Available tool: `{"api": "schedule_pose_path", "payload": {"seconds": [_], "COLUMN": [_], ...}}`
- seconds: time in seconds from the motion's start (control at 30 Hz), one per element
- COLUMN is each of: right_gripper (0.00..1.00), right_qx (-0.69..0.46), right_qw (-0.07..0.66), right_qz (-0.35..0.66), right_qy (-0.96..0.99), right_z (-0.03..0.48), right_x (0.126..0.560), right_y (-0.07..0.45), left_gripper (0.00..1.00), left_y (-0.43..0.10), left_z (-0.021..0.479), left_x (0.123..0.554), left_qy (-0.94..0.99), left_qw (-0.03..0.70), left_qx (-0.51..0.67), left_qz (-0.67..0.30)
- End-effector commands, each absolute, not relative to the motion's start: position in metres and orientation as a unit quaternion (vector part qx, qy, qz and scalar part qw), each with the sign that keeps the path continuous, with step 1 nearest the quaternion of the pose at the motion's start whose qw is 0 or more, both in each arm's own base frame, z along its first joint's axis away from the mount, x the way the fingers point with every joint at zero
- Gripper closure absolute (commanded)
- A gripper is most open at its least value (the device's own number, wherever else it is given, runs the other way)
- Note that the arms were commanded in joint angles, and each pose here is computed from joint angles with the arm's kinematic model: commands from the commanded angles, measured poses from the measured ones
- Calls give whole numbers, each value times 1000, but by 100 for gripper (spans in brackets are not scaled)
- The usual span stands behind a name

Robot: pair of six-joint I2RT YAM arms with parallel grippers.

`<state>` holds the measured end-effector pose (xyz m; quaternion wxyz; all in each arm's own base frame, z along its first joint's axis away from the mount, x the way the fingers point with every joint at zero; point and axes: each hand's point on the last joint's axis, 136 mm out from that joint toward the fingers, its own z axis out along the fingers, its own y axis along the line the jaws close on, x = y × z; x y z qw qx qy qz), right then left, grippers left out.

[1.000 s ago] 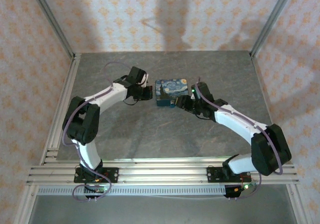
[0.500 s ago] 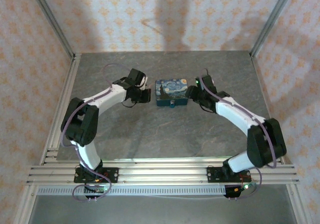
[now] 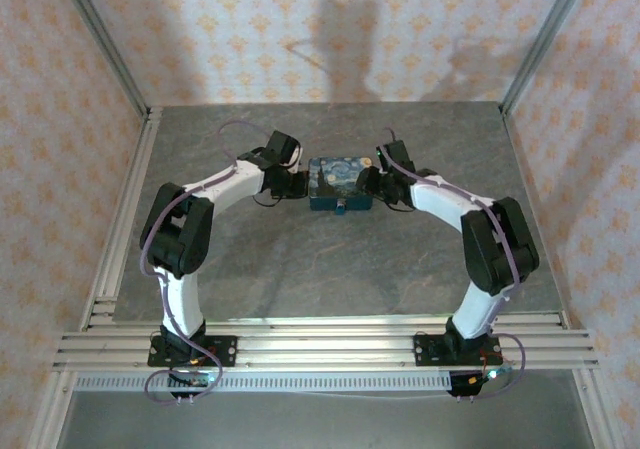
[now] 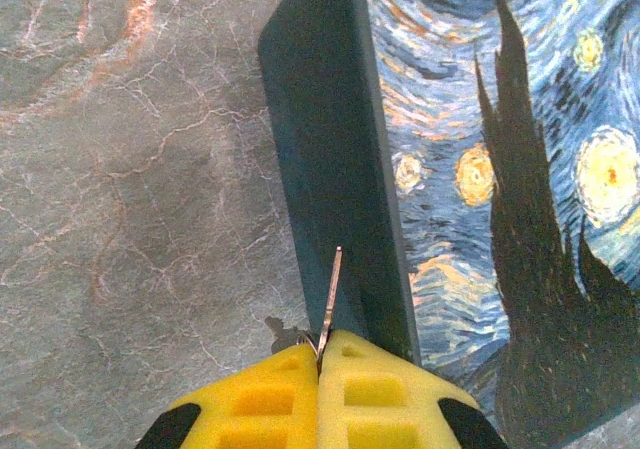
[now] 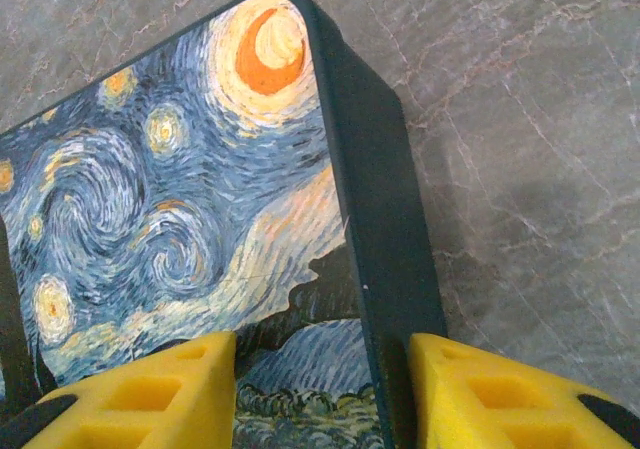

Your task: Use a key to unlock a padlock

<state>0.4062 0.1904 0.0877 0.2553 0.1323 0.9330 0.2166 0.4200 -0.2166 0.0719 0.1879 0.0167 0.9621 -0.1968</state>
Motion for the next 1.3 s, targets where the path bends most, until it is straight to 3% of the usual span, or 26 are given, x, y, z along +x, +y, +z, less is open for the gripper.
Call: {"api": "schedule_pose_path", "payload": {"seconds": [0.0, 0.13, 0.33, 0.57, 0.73, 0.97, 1.27], "right_gripper": [53, 52, 43, 37, 39, 44, 47], "right_qx": [117, 118, 139, 168, 149, 77, 66], "right_qw": [217, 215, 227, 285, 324, 339, 315], "right_qz": [234, 230, 230, 206, 151, 95, 69], "right_qy": [940, 942, 936, 921, 922, 933, 944], "right_z": [79, 80, 98, 141, 155, 133, 82], "right_x": [372, 362, 351, 329, 302, 277, 298], "right_y": [213, 214, 209, 173, 160, 225, 278], "left_gripper": [100, 100, 100, 100, 100, 100, 100], "left_y": [-239, -240, -227, -197, -171, -155, -147], "left_z": [76, 92, 101, 104, 108, 108, 114], "left_x": [409, 399, 384, 375, 364, 333, 295], "left_qy": [957, 952, 955, 959, 958, 954, 945], "left_qw": [191, 208, 214, 220, 229, 242, 260], "left_qx": [43, 55, 60, 42, 14, -3, 16], "left_qz": [-214, -217, -195, -177, -172, -178, -198]}}
